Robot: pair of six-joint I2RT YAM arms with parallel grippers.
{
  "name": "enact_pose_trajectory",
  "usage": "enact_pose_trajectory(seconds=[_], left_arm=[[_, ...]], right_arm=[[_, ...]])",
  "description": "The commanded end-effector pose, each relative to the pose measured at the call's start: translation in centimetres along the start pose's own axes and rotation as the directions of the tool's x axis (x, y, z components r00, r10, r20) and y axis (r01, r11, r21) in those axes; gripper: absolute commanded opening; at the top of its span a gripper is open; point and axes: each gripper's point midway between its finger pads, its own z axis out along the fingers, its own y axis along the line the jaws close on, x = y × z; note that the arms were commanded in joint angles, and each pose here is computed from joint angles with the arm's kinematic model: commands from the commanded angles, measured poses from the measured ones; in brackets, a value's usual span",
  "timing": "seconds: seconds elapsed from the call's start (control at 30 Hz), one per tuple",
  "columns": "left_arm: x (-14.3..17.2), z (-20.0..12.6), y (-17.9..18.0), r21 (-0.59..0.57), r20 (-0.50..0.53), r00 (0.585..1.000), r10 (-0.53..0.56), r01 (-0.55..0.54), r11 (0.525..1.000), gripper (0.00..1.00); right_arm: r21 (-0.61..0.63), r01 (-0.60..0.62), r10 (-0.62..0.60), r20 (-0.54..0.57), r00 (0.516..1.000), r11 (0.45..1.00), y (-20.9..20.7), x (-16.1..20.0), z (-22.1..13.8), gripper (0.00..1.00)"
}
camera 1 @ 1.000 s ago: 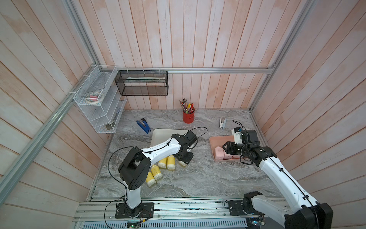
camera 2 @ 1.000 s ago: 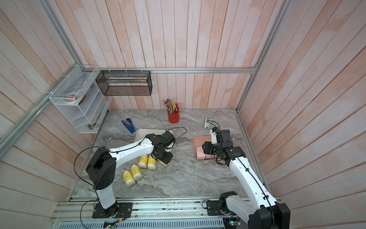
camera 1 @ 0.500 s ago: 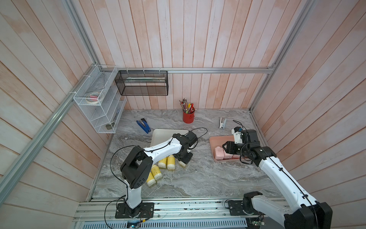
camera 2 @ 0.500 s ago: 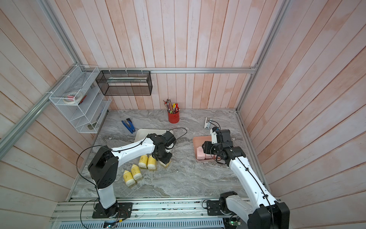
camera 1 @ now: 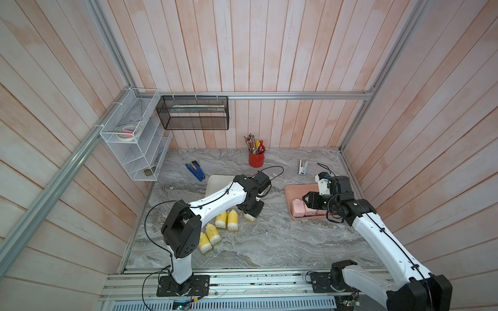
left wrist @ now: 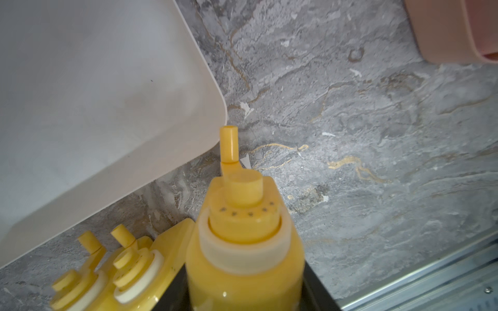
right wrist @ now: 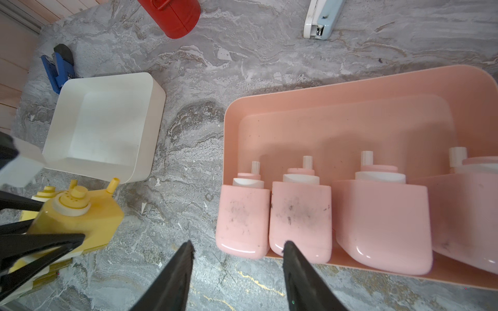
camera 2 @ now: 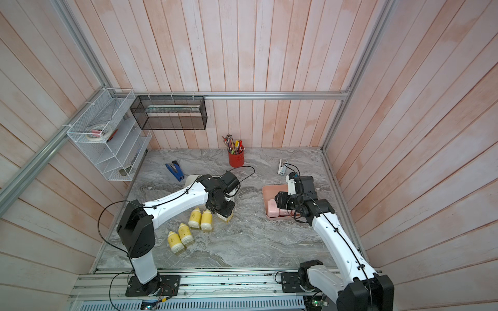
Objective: Place the pencil sharpeners by color into the storage box
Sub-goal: Pick up the pencil sharpener from the center of the board.
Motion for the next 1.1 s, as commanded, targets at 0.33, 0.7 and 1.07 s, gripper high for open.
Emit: enact_pose_trajectory(seconds=[0.33, 0.7, 1.07], left_arm=[[-3.1, -3.4, 2.7, -0.072, 0.094, 0.986, -0.137, 0.144, 0.987, 0.38], [-6.5, -2.3, 6.4, -0.017, 0.147, 0.943, -0.297, 0.302, 0.953, 0.38], [-9.1, -0.1, 7.4, -0.004, 0.131, 0.929, -0.347, 0.351, 0.936, 0.38]], right_arm=[[-0.02, 0.017, -0.018, -0.041, 0.999, 1.0, 0.1, 0.4, 1.2, 0.56], [-0.007, 0.059, -0.059, -0.047, 0.997, 0.998, 0.2, -1.0, 1.5, 0.56], [-0.002, 0.098, -0.098, -0.042, 0.994, 0.995, 0.4, -2.3, 1.2, 0.56]])
